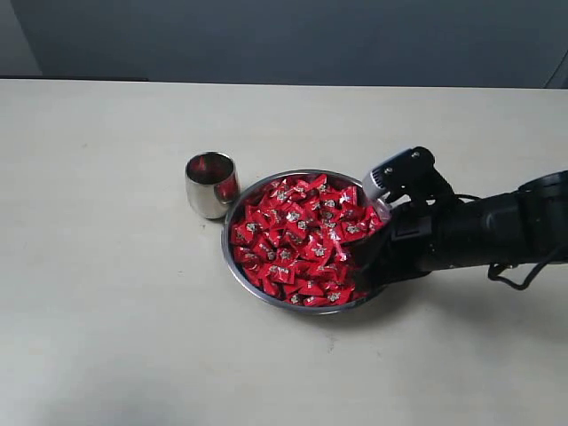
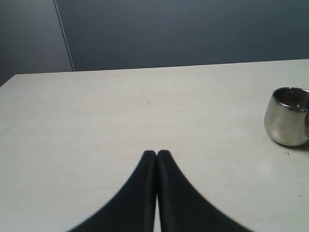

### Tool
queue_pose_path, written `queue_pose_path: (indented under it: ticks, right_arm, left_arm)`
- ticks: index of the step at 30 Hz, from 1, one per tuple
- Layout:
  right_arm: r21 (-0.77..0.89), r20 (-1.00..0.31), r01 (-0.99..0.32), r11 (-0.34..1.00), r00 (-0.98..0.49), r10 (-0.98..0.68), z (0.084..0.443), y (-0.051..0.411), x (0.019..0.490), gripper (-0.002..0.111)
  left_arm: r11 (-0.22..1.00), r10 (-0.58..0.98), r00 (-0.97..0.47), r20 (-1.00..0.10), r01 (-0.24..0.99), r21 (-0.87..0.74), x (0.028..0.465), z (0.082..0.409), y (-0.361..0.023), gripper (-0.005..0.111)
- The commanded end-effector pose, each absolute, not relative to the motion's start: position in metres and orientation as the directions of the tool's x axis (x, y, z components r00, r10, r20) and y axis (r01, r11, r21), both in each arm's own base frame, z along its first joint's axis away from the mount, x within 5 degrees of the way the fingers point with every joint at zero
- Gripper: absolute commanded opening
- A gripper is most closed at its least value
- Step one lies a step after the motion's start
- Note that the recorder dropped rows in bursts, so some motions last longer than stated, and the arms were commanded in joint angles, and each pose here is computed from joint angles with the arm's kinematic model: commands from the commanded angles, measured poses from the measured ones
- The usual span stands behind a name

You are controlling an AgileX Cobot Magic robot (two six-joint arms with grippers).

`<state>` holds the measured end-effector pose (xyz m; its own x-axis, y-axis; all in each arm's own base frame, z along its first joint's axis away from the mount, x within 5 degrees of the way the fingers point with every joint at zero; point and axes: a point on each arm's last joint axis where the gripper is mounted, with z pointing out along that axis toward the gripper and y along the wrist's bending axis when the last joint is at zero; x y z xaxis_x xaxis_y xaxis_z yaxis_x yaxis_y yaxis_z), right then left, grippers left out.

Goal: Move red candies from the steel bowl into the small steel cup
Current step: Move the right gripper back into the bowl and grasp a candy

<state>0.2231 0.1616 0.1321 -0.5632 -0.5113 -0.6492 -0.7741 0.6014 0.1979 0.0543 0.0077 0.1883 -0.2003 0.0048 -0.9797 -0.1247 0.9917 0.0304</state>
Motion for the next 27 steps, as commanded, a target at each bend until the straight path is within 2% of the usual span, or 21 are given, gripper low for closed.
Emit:
queue_pose_path:
  ticks: [1,9,11,13,14,27]
  right_arm:
    - [0.222,-0.659,-0.775,0.592,-0.567,-0.495,0.133,0.164,0.225,-0.001]
    - [0.230,-0.665,-0.779,0.584,-0.563,-0.490,0.135,0.166,0.225,0.000]
    - [0.226,-0.672,-0.781,0.583,-0.558,-0.487,0.137,0.167,0.227,0.008]
    - [0.249,-0.669,-0.759,0.601,-0.584,-0.460,0.139,0.168,0.229,0.032]
    - [0.248,-0.669,-0.759,0.603,-0.584,-0.460,0.139,0.168,0.229,0.036]
    - [0.255,-0.640,-0.731,0.633,-0.618,-0.456,0.128,0.172,0.242,0.036]
  left_arm:
    - [0.992,0.001,-0.197,-0.980,-0.125,0.026,0.054,0.187,0.008,0.000]
    - [0.992,0.001,-0.197,-0.980,-0.125,0.026,0.054,0.187,0.008,0.000]
    - [0.992,0.001,-0.197,-0.980,-0.125,0.026,0.054,0.187,0.008,0.000]
    - [0.992,0.001,-0.197,-0.980,-0.125,0.026,0.054,0.187,0.008,0.000]
    - [0.992,0.001,-0.197,-0.980,-0.125,0.026,0.054,0.187,0.008,0.000]
    - [0.992,0.001,-0.197,-0.980,-0.125,0.026,0.054,0.187,0.008,0.000]
